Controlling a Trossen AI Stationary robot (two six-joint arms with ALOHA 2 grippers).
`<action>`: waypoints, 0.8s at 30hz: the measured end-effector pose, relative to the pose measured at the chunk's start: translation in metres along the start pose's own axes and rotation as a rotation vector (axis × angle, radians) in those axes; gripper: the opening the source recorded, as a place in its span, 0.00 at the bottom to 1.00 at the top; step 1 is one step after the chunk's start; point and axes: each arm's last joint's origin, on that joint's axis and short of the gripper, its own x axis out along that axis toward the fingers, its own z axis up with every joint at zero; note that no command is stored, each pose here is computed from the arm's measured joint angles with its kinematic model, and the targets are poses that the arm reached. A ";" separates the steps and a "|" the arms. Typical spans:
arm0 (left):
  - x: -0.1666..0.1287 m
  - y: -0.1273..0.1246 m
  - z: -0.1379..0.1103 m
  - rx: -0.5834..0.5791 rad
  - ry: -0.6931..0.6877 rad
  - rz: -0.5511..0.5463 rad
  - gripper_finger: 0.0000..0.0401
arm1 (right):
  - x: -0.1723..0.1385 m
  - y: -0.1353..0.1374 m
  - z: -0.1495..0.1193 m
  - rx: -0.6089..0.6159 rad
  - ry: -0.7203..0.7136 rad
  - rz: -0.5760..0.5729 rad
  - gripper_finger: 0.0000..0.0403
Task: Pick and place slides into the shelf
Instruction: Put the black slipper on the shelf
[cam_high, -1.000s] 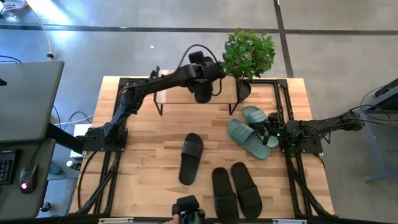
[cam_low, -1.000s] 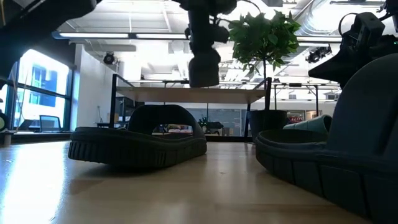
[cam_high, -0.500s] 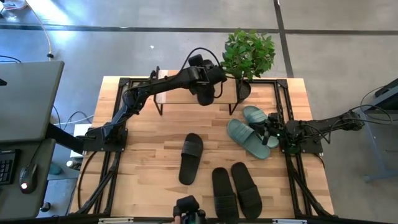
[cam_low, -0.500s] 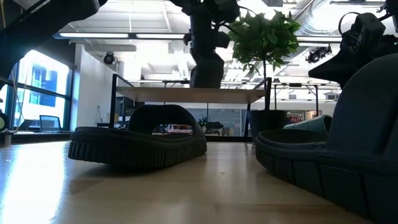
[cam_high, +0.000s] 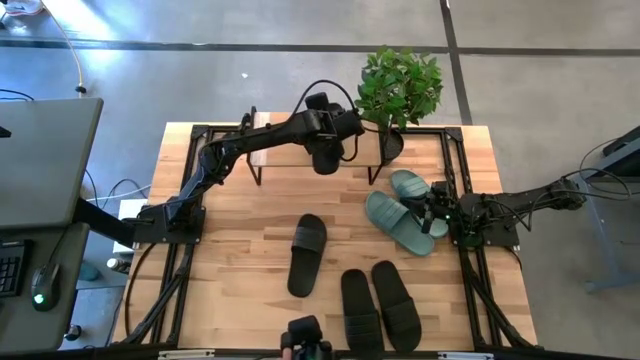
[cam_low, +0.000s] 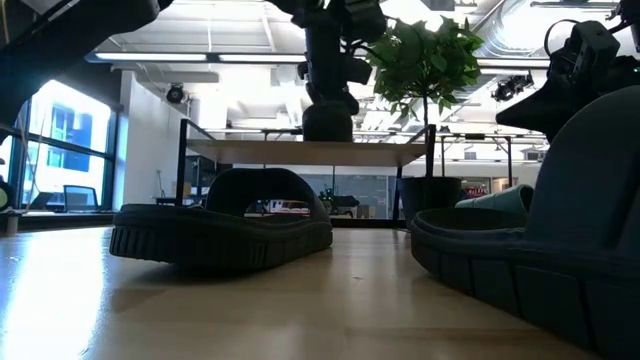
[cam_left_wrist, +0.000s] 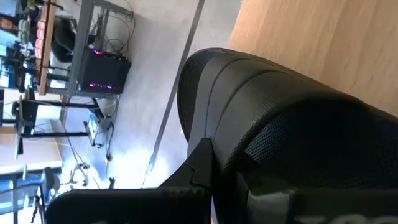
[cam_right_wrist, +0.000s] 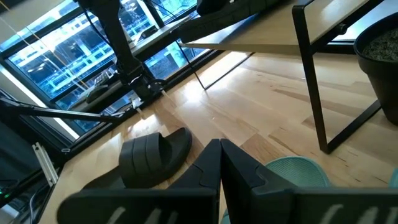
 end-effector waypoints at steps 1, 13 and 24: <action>-0.001 -0.001 0.000 0.002 -0.002 -0.004 0.00 | 0.000 0.000 0.000 0.000 0.000 0.000 0.00; -0.001 -0.002 0.000 -0.037 -0.007 -0.033 0.14 | 0.000 0.000 0.000 0.000 0.000 0.000 0.00; -0.001 -0.002 0.000 -0.061 -0.007 -0.034 0.32 | 0.000 0.000 0.000 0.000 0.000 0.000 0.00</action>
